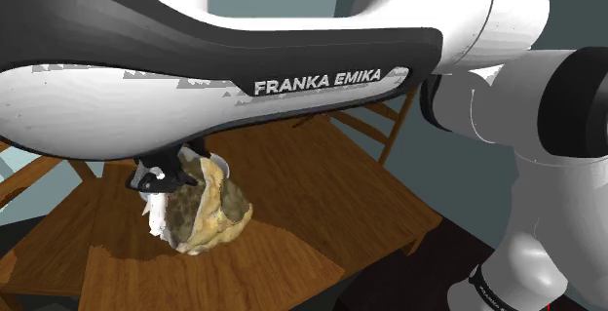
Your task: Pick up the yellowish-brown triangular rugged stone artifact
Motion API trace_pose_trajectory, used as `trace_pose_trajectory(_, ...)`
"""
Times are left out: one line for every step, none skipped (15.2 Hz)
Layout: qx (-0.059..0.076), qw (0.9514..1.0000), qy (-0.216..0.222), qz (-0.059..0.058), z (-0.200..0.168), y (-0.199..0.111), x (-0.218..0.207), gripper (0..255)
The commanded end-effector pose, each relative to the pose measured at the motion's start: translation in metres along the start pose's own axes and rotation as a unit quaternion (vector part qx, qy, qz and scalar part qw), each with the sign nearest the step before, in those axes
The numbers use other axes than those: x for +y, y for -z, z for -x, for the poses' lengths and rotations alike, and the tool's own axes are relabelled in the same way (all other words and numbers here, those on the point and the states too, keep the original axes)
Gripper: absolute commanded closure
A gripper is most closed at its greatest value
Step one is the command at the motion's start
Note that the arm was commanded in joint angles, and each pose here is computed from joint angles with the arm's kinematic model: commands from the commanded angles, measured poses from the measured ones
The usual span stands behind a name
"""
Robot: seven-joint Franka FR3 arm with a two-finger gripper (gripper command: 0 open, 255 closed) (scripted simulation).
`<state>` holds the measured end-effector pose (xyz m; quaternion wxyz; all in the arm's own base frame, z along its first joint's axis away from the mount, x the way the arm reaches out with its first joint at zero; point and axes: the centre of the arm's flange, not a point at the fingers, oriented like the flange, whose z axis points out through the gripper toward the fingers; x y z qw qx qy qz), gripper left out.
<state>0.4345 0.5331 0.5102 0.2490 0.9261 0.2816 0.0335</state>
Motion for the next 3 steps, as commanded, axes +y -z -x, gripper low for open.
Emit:
trace_pose_trajectory(0.0, 1.0, 0.0, 0.0, 0.0017, 0.0101, 0.007, 255)
trace_pose_trajectory(0.0, 1.0, 0.0, 0.0, 0.0018, 0.0108, 0.0074, 255)
trace_pose_trajectory(0.0, 1.0, 0.0, 0.0, 0.0018, 0.0108, 0.0074, 255)
